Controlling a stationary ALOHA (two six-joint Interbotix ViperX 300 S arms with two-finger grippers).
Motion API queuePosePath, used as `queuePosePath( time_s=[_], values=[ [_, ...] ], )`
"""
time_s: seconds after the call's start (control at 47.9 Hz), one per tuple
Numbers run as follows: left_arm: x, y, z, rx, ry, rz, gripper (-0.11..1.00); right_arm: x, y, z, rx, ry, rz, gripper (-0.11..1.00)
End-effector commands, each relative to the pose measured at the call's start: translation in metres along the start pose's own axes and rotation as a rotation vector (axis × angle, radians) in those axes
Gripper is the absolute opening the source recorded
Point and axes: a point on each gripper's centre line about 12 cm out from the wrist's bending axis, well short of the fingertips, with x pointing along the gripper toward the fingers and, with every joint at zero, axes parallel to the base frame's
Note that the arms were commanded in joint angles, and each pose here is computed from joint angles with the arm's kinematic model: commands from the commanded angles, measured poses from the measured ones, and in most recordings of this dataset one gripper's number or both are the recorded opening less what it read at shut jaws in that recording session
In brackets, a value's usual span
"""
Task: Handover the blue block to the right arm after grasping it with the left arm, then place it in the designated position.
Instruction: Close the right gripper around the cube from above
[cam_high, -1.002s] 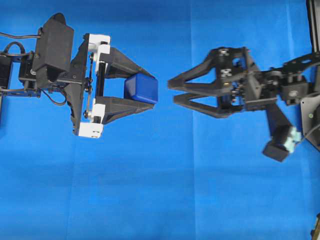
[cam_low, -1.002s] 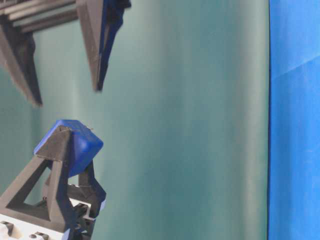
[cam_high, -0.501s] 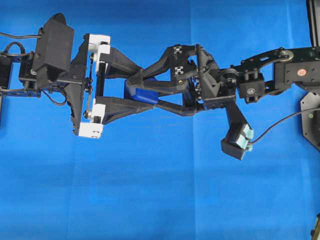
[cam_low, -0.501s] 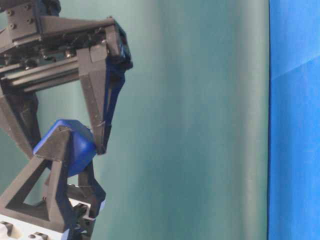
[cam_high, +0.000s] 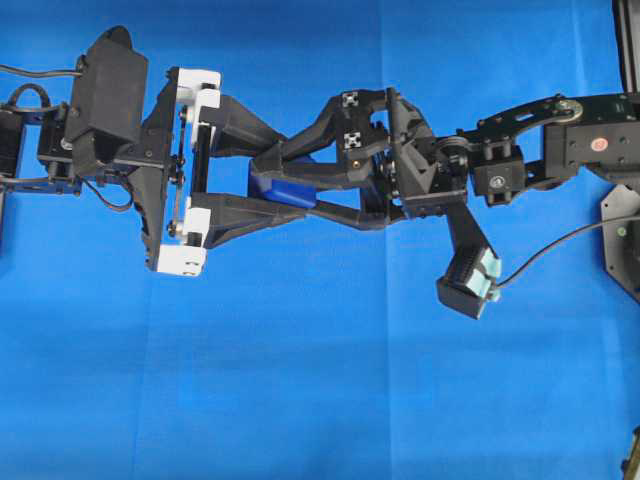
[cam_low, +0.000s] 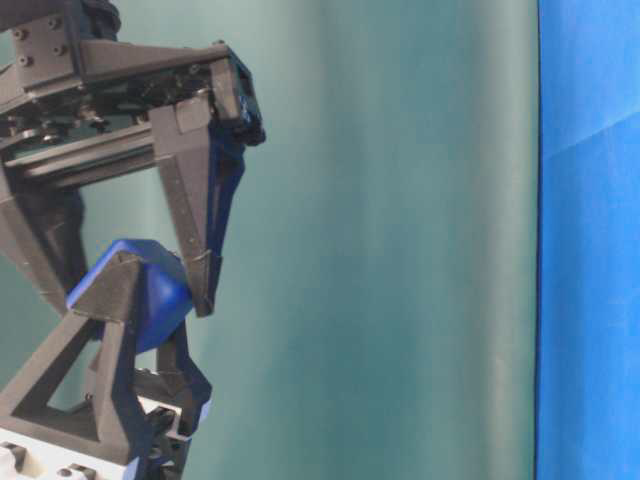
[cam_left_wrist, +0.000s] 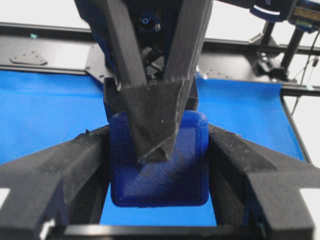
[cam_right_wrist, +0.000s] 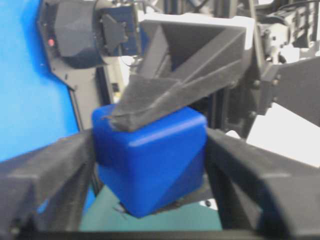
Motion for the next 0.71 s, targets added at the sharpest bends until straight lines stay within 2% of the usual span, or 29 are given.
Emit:
queuePosePath(
  time_s=[0.0, 0.042, 0.689],
  values=[
    [-0.0031, -0.0006, 0.0135, 0.000, -0.040, -0.002, 0.49, -0.0040, -0.0177, 0.0048, -0.002, -0.012, -0.045, 0.54],
    [-0.0030, -0.0006, 0.0141, -0.001, -0.041, -0.002, 0.49, -0.0041, -0.0179, 0.0042, -0.001, -0.010, -0.046, 0.45],
    [-0.0022, -0.0004, 0.0121, 0.005, -0.026, 0.000, 0.49, -0.0045, -0.0174, 0.0025, 0.019, 0.004, -0.042, 0.45]
  ],
)
